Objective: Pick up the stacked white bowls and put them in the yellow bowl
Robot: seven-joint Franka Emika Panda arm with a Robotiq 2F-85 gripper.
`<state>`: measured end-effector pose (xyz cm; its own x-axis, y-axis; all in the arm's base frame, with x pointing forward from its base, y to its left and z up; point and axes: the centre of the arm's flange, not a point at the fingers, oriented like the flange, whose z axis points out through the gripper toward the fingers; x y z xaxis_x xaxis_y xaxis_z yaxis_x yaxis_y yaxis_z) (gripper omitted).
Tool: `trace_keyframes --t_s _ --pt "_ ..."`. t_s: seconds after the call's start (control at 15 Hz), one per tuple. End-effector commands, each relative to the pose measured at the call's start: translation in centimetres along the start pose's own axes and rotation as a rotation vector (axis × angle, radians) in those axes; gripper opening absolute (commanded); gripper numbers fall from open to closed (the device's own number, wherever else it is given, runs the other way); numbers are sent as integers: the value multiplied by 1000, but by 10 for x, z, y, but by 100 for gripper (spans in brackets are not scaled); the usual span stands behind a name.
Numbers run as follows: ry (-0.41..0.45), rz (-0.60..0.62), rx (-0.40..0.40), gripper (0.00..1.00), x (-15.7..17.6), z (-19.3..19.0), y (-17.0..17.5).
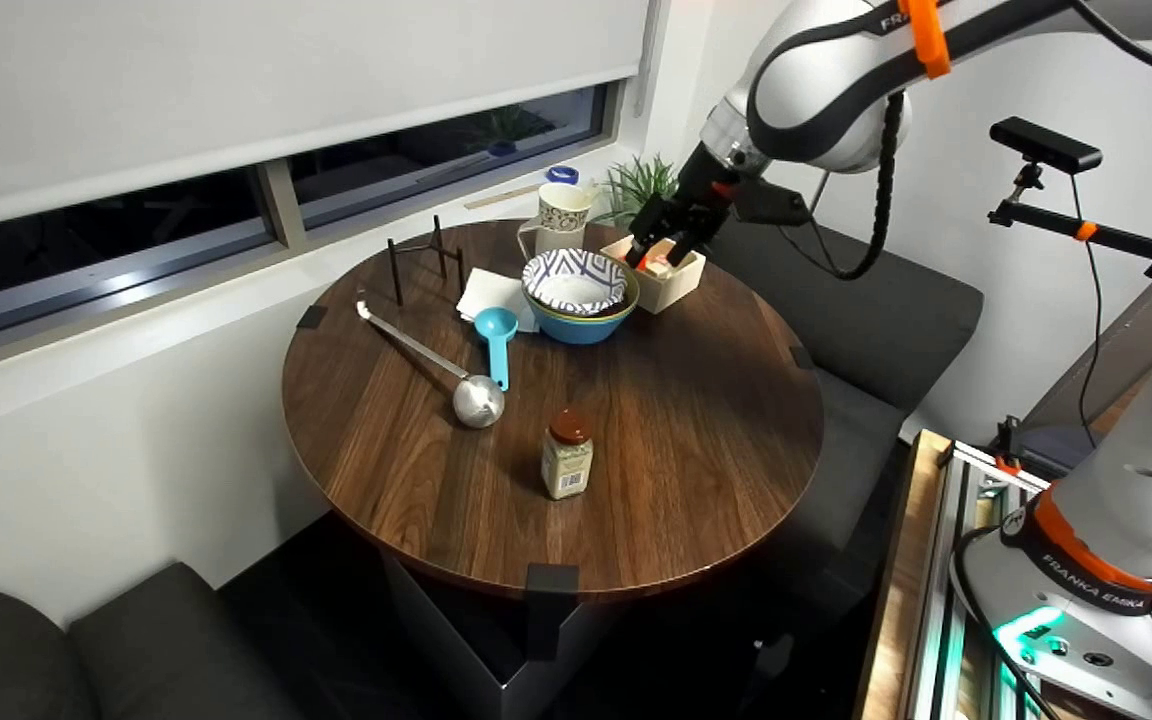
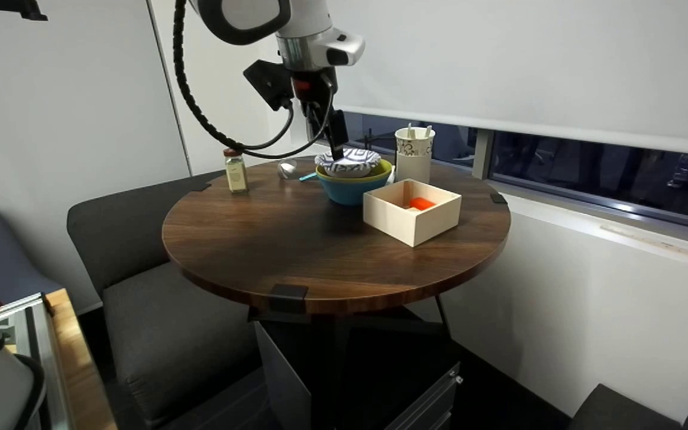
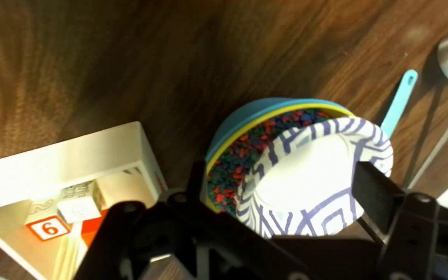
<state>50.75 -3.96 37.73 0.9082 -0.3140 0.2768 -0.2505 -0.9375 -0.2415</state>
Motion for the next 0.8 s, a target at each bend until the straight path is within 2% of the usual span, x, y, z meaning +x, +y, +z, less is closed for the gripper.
trace_keyframes --t_s 0.0,0.27,0.4,0.47,0.53,0.73 --pt "-29 -168 -125 100 -44 -66 -14" --pt "-27 -396 -238 100 -73 -128 -29" --pt "-22 -475 -229 100 -84 -159 -36" --pt "-4 -521 -190 100 -89 -173 -40" --pt "-17 -443 -219 100 -66 -148 -39" --pt "20 -505 -205 100 -79 -175 -46"
